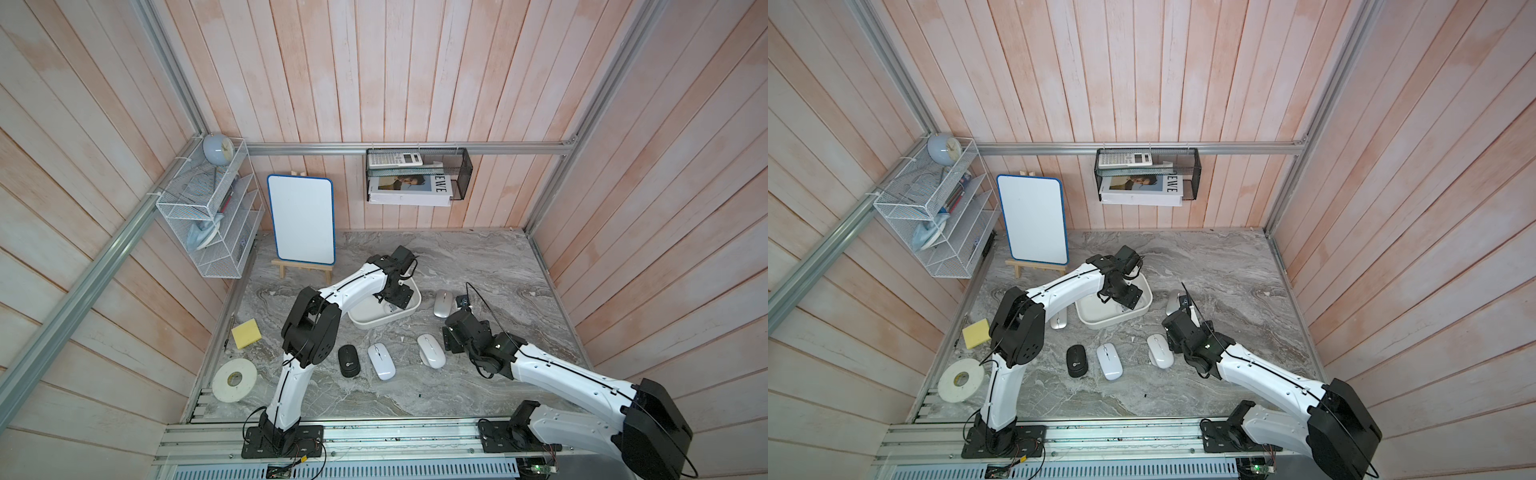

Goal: Take out the mouse from the storage box
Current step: Pick up the mouse from the storage box.

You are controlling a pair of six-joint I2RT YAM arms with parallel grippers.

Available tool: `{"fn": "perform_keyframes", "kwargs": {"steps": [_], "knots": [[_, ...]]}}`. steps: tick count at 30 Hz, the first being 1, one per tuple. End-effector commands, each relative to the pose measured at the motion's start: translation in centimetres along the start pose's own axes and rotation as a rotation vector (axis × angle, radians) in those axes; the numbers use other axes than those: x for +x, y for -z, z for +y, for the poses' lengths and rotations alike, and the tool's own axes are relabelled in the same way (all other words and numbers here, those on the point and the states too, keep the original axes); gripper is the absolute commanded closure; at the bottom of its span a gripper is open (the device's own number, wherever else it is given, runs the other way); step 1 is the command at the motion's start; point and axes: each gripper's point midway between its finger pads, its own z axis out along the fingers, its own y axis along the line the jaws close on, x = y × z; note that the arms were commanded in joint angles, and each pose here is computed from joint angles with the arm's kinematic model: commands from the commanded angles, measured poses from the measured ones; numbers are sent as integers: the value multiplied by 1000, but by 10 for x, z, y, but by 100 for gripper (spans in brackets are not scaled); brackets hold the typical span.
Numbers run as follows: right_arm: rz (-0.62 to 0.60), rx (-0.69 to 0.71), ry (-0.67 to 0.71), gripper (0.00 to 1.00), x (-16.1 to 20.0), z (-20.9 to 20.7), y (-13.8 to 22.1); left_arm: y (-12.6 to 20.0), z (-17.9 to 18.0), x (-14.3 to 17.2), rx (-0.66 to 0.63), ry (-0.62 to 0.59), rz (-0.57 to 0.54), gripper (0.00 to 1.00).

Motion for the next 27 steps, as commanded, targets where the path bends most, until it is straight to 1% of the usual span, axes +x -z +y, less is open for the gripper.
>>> {"fn": "perform_keyframes", "kwargs": {"steps": [1,7,13,14,16,19,20,23,25,27], "knots": [[-5,3,4,14,-6,1,0,-7,-3,6,24,-25,47,17],[-1,4,6,14,-5,0,0,-25,2,12,35,20,94,25],[-1,3,6,14,-6,1,0,-29,13,7,40,84,58,46],[1,3,7,14,-5,1,0,-29,13,6,37,87,48,49],[1,4,7,14,-5,1,-1,-28,16,5,34,91,38,51],[1,5,7,14,-5,1,0,-30,17,8,39,95,46,51],[2,6,7,14,-5,0,-1,-32,18,9,41,98,50,49],[1,6,5,14,-5,0,0,-37,18,12,54,103,60,38],[1,5,6,14,-5,1,0,-40,16,13,70,105,62,33],[1,6,6,14,-5,0,0,-44,15,14,83,108,67,32]]}}
